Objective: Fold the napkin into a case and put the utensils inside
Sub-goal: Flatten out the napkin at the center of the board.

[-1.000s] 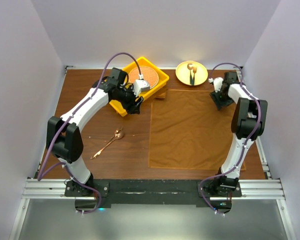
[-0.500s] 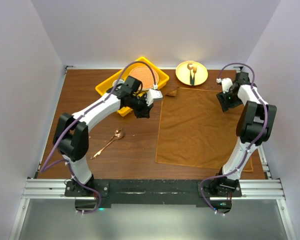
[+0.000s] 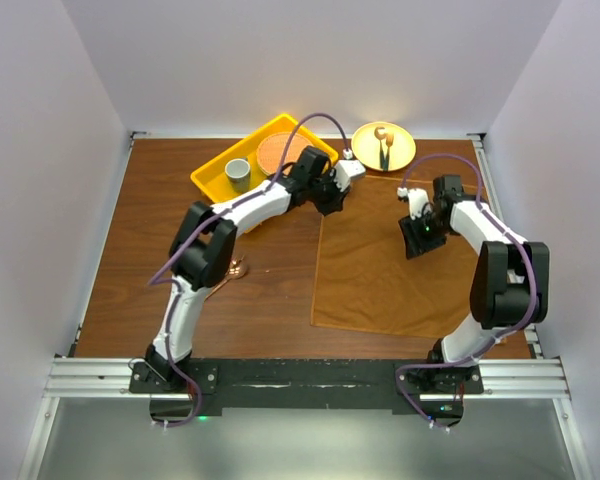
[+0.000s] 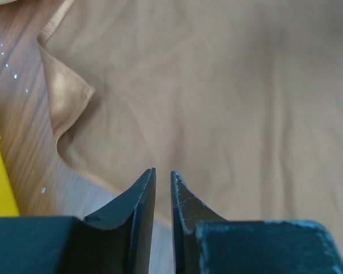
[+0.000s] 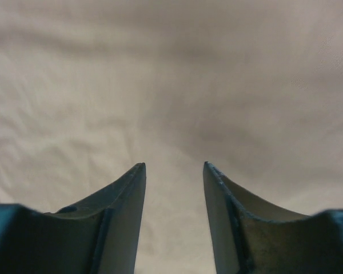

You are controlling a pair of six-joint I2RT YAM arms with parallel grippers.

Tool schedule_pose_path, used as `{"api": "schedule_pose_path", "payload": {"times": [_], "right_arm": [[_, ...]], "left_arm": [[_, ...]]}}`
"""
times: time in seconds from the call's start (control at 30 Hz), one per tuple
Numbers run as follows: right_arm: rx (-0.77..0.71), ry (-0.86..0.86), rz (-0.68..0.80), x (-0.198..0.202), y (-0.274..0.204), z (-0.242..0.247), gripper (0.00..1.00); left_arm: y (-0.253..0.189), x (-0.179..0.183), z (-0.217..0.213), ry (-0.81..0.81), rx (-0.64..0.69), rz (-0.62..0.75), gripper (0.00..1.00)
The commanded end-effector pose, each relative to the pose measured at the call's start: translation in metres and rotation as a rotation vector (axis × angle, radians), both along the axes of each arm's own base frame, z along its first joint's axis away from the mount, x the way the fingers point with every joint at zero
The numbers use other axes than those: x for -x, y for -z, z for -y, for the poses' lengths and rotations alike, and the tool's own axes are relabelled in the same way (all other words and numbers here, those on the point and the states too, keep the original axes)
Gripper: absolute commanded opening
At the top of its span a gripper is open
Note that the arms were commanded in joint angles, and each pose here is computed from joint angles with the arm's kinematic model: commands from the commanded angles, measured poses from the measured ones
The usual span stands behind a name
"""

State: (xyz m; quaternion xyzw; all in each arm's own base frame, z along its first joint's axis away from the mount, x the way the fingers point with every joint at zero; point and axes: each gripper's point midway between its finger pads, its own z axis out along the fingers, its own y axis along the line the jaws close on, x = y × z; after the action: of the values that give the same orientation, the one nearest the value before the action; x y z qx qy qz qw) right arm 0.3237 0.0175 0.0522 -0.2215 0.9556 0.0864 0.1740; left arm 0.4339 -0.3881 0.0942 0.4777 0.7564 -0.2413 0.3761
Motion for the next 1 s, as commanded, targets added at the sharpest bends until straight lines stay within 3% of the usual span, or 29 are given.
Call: {"api": "schedule_pose_path", "payload": {"times": [0.0, 0.27, 0.5, 0.73, 0.83, 0.97], "right_arm": [[0.007, 0.039, -0.024, 0.031, -0.005, 0.004, 0.44], [0.077, 0.030, -0.079, 0.055, 0.010, 0.016, 0.43], [0.183, -0.020, -0.148, 0.068, 0.028, 0.035, 0.44], [0.222, -0.059, -0.197, 0.084, 0.042, 0.042, 0.44], [0.211, -0.071, -0.192, 0.084, 0.039, 0.040, 0.44], [0.205, -0.106, -0.198, 0.090, 0.033, 0.039, 0.45]], "left_arm": [[-0.003, -0.038, 0.025, -0.164, 0.091, 0.015, 0.21], [0.022, -0.064, 0.052, -0.256, 0.096, 0.115, 0.20], [0.011, -0.111, 0.038, -0.405, 0.062, 0.287, 0.22], [0.005, -0.143, 0.009, -0.484, 0.033, 0.366, 0.22], [-0.002, -0.156, -0.007, -0.536, 0.083, 0.330, 0.22], [-0.016, -0.143, -0.001, -0.428, 0.120, 0.285, 0.27]]}}
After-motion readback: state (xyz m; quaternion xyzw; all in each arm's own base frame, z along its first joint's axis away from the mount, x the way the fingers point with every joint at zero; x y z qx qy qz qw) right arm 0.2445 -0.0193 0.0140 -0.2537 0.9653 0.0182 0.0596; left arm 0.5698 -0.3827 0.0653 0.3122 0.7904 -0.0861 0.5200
